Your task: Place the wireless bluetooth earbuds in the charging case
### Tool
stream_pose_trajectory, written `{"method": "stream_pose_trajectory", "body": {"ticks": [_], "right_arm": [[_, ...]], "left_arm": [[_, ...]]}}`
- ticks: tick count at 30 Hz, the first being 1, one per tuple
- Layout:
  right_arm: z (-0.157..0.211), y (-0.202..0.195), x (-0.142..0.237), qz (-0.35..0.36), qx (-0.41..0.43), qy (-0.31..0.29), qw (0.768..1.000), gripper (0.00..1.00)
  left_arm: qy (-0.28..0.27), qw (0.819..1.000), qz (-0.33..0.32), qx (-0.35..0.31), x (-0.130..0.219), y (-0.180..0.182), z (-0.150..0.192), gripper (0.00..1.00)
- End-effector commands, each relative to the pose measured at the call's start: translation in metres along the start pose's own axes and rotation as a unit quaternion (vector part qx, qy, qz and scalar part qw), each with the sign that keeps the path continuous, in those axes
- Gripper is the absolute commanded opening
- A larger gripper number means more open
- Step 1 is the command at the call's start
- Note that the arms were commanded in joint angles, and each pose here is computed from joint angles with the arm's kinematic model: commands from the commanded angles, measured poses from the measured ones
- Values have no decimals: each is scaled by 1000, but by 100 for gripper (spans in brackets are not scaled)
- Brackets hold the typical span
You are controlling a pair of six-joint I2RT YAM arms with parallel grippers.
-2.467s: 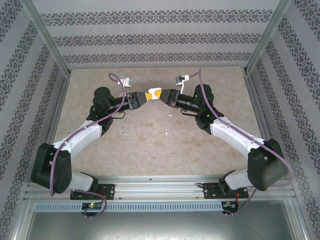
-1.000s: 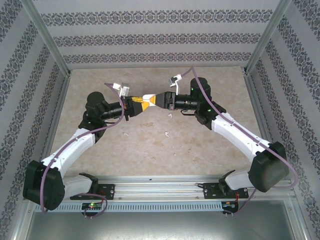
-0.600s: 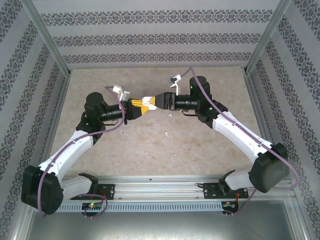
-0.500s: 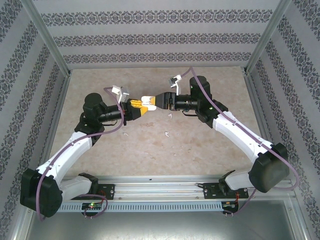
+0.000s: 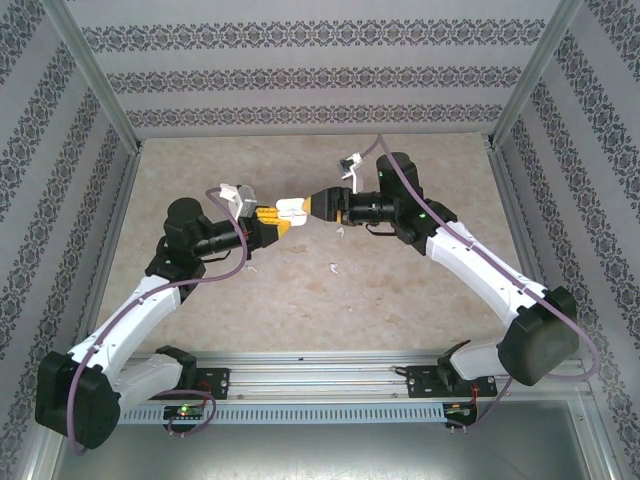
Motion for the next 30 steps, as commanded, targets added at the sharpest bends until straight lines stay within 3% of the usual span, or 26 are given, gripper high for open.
{"method": "stream_pose_trajectory", "body": {"ticks": [1, 9, 14, 30], "right_arm": [[1, 14, 11, 10, 21, 1, 1000, 65], [34, -35, 23, 157, -20, 39, 987, 57], [58, -71, 15, 229, -45, 112, 966, 56], [108, -165, -36, 319, -35, 347, 881, 55]], "left_arm": [[-1, 999, -41, -13, 5, 10, 11, 0], [10, 996, -88, 6, 17, 23, 46, 0], [19, 995, -94, 9, 24, 21, 60, 0], [34, 995, -85, 26, 32, 13, 76, 0]]}}
Point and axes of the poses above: each hand's point on the last joint's axis, 136 mm out from that joint toward the fingers, its own x axis back along the fingers, its own y axis along the line the jaws close on, z = x × y, the point moved 3 cm from there along x, back along the fingers, and after that the axes turned 11 degrees about x, right-handed, at the moved point
